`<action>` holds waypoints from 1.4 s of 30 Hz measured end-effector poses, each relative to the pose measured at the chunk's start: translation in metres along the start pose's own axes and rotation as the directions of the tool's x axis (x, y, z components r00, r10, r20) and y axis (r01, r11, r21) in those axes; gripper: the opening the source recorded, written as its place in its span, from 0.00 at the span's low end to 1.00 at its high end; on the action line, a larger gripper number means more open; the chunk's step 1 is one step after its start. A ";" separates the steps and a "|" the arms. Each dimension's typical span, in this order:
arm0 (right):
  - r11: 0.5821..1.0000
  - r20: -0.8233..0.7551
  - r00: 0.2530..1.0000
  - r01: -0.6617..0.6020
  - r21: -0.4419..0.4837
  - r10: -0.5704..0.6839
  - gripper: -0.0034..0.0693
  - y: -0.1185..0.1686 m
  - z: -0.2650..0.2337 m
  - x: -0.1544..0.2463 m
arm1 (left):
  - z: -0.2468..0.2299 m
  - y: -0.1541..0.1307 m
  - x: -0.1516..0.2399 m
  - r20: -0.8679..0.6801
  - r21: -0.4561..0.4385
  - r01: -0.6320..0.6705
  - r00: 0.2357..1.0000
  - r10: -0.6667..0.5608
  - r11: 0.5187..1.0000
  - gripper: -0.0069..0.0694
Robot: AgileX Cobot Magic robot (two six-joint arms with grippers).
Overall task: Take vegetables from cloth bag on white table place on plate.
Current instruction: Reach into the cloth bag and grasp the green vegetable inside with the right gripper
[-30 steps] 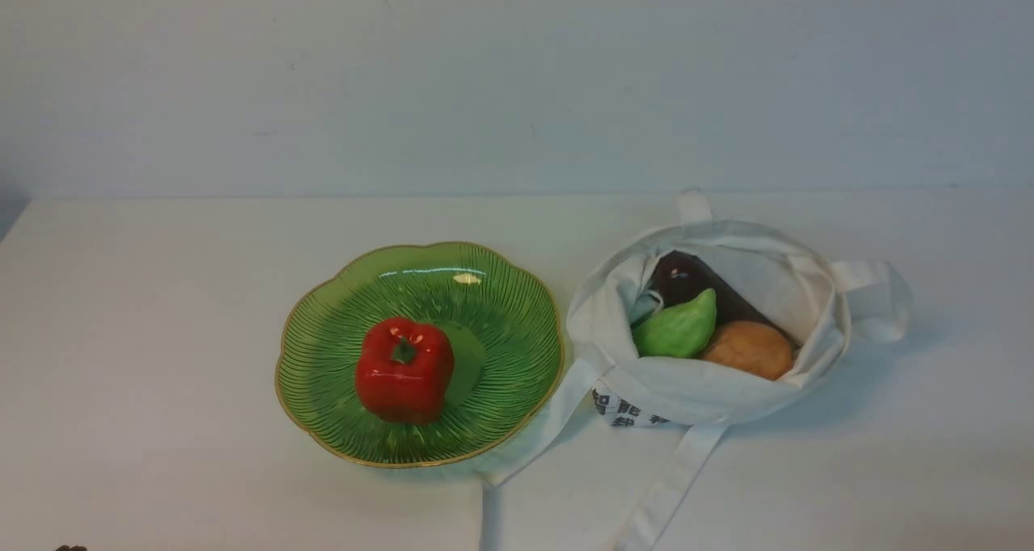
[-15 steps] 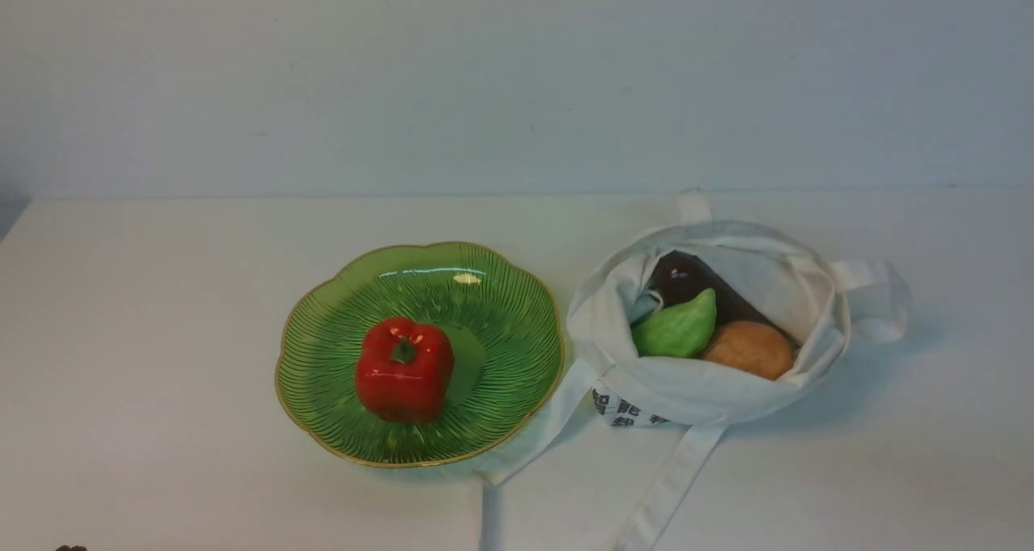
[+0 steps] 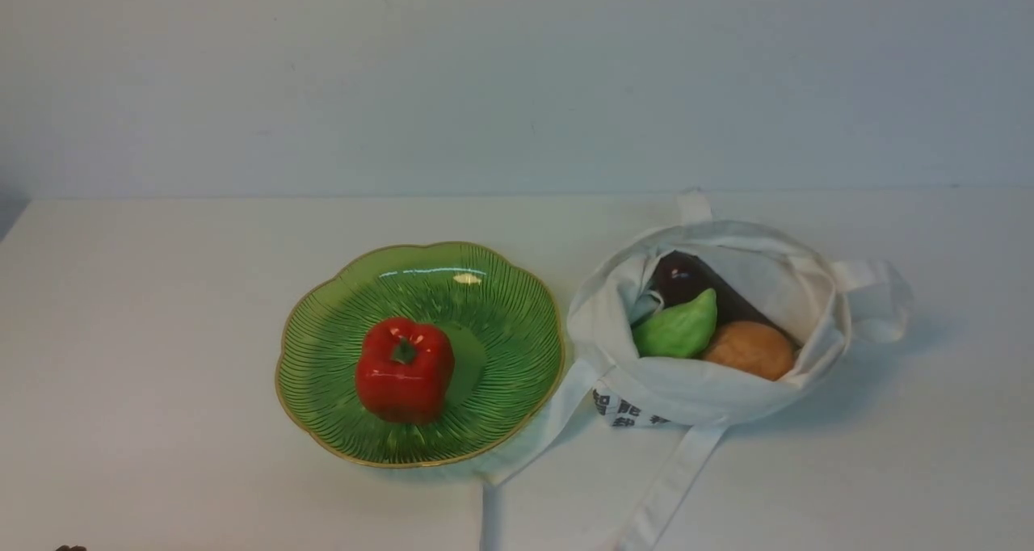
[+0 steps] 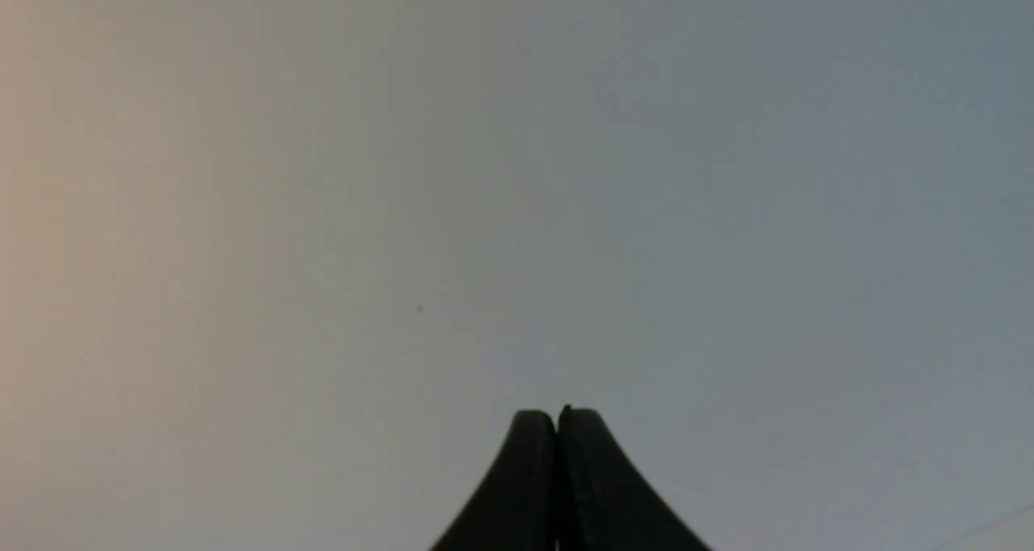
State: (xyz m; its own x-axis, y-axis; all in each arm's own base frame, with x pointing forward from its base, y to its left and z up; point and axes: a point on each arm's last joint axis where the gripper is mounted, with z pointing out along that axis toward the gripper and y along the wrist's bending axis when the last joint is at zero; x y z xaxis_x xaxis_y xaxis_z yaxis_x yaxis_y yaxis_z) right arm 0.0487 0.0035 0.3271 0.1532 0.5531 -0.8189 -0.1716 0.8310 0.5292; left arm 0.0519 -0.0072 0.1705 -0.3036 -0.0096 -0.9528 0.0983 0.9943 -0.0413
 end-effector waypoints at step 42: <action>0.912 -0.930 0.160 0.308 -0.271 -0.330 0.66 0.008 0.271 0.197 | 0.000 0.000 0.000 0.000 0.000 0.000 1.000 0.000 1.000 0.08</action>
State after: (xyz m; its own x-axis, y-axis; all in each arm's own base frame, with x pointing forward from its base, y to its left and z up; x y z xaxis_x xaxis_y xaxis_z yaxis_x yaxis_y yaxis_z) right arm 0.3408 0.1350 0.2304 -0.8242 -0.2413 -0.5124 -0.3730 0.9120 0.1705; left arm 0.0519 -0.0072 0.1705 -0.3036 -0.0096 -0.9528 0.0983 0.9943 -0.0413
